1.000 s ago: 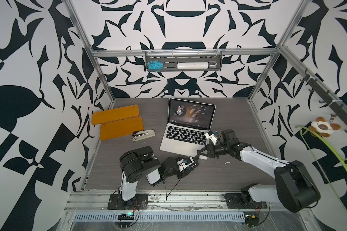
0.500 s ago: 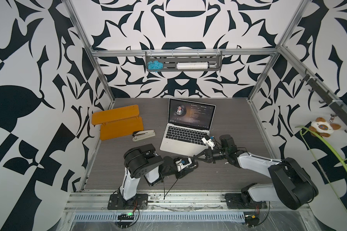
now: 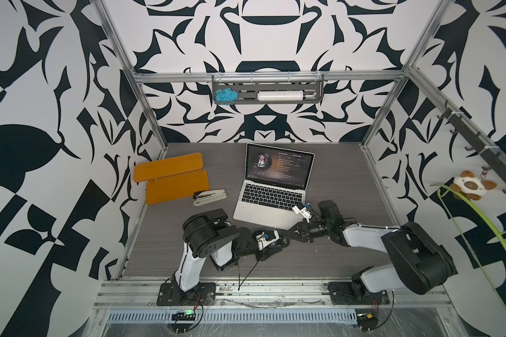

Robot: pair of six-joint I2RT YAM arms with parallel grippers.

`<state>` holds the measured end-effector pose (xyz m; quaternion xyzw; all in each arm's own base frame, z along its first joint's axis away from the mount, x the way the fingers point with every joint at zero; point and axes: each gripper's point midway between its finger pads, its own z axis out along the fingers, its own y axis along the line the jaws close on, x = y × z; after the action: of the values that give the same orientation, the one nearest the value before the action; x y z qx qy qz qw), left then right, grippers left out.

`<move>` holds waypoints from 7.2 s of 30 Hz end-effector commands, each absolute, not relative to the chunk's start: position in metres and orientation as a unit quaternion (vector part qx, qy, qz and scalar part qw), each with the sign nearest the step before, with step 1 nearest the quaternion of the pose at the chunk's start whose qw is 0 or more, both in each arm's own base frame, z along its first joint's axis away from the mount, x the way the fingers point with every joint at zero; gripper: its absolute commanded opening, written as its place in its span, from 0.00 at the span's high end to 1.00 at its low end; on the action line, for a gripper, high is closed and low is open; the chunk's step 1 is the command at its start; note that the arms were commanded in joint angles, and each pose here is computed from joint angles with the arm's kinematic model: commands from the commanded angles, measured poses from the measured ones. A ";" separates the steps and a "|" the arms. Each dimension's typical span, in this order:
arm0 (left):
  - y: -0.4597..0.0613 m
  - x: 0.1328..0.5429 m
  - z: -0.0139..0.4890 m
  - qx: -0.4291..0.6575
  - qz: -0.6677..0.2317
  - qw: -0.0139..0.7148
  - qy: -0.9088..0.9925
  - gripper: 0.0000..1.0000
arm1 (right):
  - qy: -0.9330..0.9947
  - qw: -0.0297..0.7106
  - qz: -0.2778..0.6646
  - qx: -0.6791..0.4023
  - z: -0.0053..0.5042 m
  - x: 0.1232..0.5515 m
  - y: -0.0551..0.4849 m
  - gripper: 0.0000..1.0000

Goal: Remove the wireless mouse receiver from the laptop
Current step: Close the lid on the mouse, then pick up the mouse from the center of the board.

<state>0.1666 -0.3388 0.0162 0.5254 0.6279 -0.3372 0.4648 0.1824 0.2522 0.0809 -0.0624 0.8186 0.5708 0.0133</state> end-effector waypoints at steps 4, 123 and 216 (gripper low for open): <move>-0.298 0.136 -0.059 0.562 -0.295 0.331 0.698 0.50 | 0.826 0.020 0.559 -0.069 0.076 0.177 0.248 1.00; -0.304 0.129 -0.066 0.569 -0.314 0.305 0.696 0.52 | 0.930 0.001 0.342 -0.133 0.021 0.176 0.242 0.50; -0.308 0.125 -0.072 0.576 -0.322 0.280 0.697 0.63 | 0.960 -0.047 0.262 -0.091 0.002 0.164 0.200 0.41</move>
<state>0.1558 -0.3559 0.0149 0.5545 0.5995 -0.3760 0.4379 0.1755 0.2281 0.0260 -0.1077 0.9331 0.3427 -0.0186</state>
